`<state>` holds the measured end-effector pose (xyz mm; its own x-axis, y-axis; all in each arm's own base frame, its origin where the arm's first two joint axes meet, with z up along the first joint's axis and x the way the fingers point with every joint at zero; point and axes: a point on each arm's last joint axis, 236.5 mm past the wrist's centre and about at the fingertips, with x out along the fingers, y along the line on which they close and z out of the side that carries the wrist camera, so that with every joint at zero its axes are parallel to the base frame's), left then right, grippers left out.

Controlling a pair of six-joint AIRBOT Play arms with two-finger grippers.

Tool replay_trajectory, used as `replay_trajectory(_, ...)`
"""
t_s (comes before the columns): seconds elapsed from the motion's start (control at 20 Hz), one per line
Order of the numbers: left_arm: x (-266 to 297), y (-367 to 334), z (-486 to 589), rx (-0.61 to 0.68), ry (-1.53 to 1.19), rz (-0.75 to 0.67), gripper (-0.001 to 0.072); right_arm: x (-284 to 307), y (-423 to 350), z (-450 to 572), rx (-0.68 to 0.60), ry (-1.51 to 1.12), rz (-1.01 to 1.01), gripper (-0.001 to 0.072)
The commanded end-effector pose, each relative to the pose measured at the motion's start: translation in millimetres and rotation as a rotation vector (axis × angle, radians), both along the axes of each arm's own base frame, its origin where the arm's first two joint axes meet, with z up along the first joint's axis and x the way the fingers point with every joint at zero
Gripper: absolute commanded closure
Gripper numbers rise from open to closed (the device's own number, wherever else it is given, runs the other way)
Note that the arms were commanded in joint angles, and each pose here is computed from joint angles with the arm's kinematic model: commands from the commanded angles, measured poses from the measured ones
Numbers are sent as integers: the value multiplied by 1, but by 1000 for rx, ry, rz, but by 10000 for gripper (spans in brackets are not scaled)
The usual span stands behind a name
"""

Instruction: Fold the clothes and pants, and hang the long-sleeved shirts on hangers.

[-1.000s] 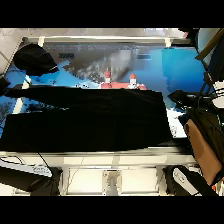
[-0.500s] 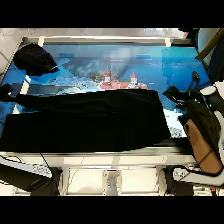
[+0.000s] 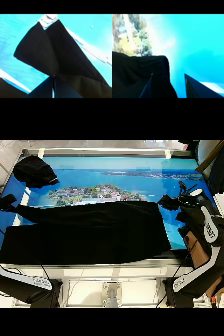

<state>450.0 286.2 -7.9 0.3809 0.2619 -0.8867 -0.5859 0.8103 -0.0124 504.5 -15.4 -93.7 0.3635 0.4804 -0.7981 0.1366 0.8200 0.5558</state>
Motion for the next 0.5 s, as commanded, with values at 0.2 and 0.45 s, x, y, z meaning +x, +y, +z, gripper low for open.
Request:
replay_trajectory(0.2,0,0,-7,-12,8,11,701,-10,26,-3,100,16,147,262)
replay_trajectory(0.45,0,-1,-15,-19,20,11,701,-2,34,6,140,-41,154,661)
